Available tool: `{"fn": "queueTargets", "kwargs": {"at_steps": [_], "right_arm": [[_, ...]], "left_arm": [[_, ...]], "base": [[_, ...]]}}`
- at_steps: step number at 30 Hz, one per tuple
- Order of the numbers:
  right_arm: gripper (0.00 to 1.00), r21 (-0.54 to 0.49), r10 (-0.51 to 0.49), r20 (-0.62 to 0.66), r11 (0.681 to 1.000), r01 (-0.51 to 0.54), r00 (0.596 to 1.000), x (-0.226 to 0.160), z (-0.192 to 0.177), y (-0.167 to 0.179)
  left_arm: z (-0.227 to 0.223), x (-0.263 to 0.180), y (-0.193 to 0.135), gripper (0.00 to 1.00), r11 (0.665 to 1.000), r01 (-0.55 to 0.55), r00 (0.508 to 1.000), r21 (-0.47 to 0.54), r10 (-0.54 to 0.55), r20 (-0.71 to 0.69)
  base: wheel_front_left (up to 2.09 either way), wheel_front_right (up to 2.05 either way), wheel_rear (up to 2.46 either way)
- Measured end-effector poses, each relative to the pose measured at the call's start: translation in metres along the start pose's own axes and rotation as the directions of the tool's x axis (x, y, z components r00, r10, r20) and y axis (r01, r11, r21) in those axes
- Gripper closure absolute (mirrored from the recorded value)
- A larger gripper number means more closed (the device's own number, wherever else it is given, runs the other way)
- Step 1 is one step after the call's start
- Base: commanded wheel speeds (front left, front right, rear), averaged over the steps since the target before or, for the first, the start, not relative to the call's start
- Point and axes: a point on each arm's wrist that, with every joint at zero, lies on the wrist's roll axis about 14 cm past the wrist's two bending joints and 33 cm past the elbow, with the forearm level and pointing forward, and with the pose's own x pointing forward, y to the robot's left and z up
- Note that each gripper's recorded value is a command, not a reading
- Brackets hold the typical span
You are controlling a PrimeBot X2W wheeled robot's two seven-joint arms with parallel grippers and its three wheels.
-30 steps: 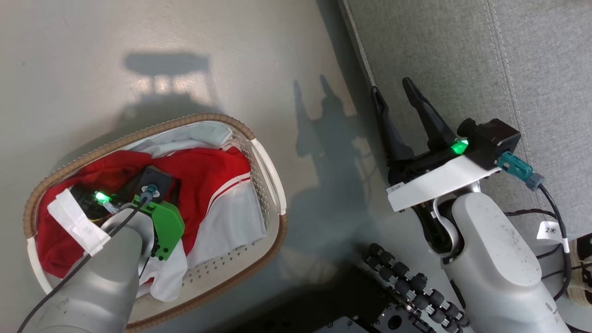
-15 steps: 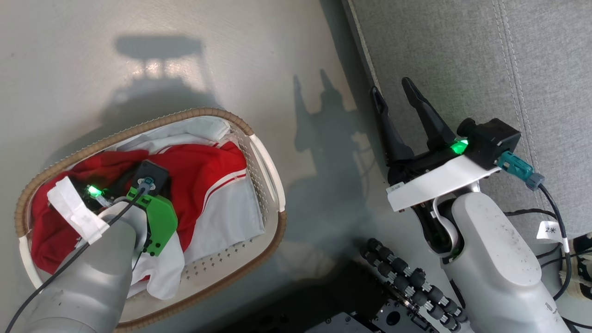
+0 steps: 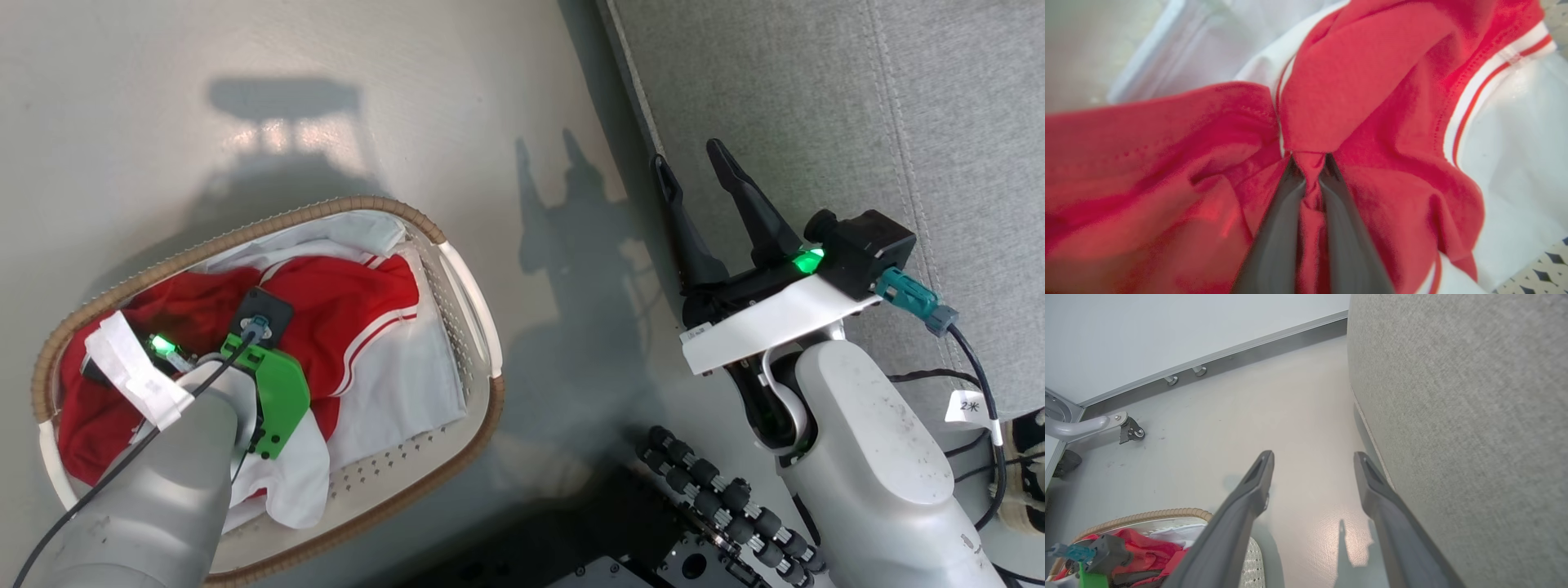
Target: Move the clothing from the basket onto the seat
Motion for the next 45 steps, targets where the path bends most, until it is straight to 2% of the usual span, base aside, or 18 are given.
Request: {"fn": "queueTargets", "kwargs": {"at_steps": [13, 28, 36, 45], "right_arm": [[0.00, -0.006, 0.019, 0.073, 1.000, -0.018, 0.997, -0.010, 0.033, 0.009], [0.00, -0.021, 0.050, 0.144, 0.999, -0.047, 0.988, -0.035, 0.065, 0.025], [0.00, -0.013, 0.071, 0.190, 0.997, -0.070, 0.979, -0.051, 0.082, 0.036], [0.00, -0.009, 0.113, 0.227, 0.993, -0.114, 0.967, -0.069, 0.094, 0.054]], "left_arm": [[0.008, -0.032, -0.001, 1.00, 0.999, -0.048, 0.999, -0.007, 0.048, 0.021], [0.036, -0.080, -0.016, 1.00, 0.991, -0.116, 0.982, -0.067, 0.124, 0.139], [0.068, -0.109, -0.025, 1.00, 0.982, -0.153, 0.950, -0.110, 0.176, 0.258], [0.111, -0.155, -0.028, 1.00, 0.970, -0.185, 0.870, -0.159, 0.237, 0.432]], "base": [[0.00, 0.00, 0.00], [0.00, 0.00, 0.00], [0.00, 0.00, 0.00], [0.00, 0.00, 0.00]]}}
